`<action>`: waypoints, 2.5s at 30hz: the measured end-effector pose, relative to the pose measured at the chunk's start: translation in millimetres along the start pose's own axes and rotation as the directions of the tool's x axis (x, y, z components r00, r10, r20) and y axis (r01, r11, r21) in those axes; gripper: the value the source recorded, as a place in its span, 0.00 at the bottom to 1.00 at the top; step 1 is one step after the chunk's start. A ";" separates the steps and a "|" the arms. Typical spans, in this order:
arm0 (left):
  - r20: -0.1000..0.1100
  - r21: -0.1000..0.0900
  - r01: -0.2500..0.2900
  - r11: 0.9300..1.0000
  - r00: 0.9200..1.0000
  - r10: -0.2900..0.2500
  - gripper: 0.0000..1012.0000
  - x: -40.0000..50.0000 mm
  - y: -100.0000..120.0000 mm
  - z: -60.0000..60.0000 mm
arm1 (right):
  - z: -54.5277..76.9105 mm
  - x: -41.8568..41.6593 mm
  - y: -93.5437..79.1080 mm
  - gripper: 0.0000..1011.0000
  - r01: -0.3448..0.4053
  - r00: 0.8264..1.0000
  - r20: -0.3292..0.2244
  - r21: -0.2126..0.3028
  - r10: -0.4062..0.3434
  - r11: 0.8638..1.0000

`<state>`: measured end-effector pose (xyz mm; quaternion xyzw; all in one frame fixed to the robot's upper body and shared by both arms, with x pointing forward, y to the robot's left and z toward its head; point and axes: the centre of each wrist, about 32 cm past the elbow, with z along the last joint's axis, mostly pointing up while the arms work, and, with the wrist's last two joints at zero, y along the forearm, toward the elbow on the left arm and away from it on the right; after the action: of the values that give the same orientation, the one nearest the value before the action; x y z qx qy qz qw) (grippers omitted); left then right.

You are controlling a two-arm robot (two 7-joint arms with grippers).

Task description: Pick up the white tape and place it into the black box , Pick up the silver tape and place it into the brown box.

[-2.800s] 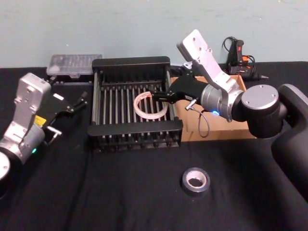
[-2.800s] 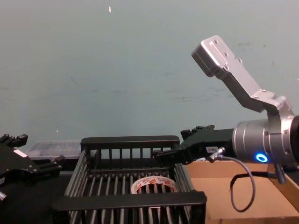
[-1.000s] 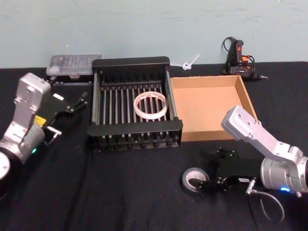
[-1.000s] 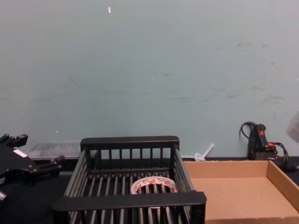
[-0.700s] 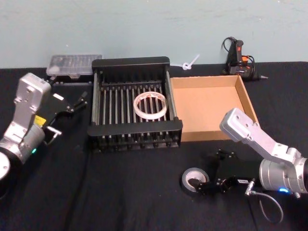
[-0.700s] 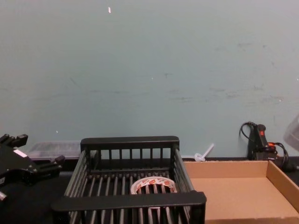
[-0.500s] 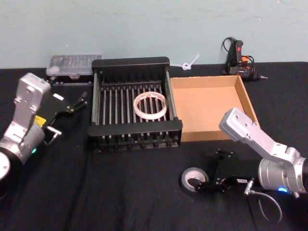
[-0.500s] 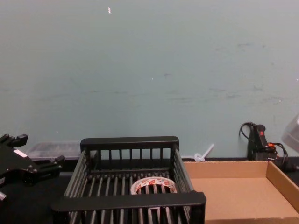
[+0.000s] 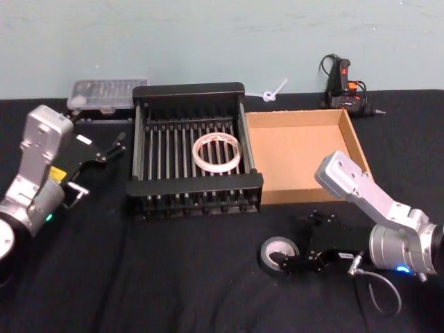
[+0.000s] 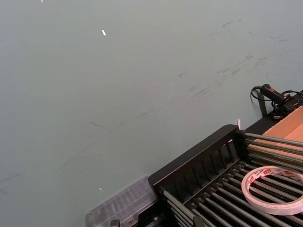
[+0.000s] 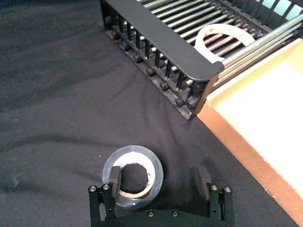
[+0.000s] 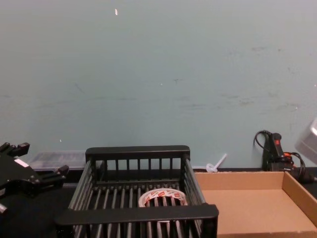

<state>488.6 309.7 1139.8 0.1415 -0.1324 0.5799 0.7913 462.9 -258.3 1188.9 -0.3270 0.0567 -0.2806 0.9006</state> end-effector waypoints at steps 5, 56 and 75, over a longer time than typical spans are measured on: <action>0.000 0.000 0.000 1.000 1.000 0.000 0.99 0.0 0.0 0.0 | 0.7 1.9 1.0 0.99 0.015 1.000 -0.011 0.012 -0.014 1.000; 0.000 0.000 0.000 1.000 1.000 0.000 0.99 0.0 0.0 0.0 | -1.0 4.0 7.4 0.99 0.013 1.000 -0.005 0.012 -0.013 1.000; 0.000 0.000 0.000 1.000 1.000 0.000 0.99 0.0 0.0 0.0 | -2.2 4.0 10.5 0.99 0.019 1.000 -0.011 0.001 -0.019 1.000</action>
<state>488.6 309.7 1139.8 0.1415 -0.1325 0.5799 0.7913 470.5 -255.0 1181.0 -0.3253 0.0584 -0.2907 0.8979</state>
